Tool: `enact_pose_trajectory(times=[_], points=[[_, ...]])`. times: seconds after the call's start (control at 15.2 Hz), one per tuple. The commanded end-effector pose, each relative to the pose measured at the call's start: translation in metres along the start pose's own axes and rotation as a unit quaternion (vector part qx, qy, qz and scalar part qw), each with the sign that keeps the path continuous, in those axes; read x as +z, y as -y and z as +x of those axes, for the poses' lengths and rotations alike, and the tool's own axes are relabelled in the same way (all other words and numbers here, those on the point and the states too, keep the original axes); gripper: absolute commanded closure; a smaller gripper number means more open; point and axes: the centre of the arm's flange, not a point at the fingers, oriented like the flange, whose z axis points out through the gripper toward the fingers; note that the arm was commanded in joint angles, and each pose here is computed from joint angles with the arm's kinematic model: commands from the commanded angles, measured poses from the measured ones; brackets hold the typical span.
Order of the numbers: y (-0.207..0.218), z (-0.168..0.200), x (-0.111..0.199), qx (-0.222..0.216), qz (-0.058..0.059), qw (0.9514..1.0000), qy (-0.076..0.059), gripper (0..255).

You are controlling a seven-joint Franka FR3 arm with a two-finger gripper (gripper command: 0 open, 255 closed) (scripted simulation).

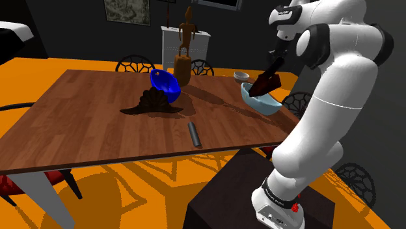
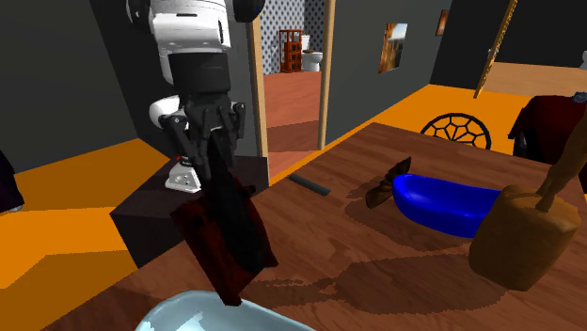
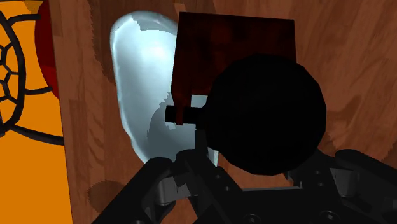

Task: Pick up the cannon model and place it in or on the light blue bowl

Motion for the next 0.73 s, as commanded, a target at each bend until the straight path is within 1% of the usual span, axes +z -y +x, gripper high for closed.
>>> enact_pose_trajectory(times=[0.0, 0.46, 0.66], points=[[-0.028, 0.007, -0.002, -0.002, -0.001, 1.0000, -0.001, 255], [-0.118, 0.024, -0.002, -0.002, -0.001, 1.0000, -0.001, 255], [-0.116, 0.022, 0.013, -0.002, -0.001, 1.0000, -0.001, 255]])
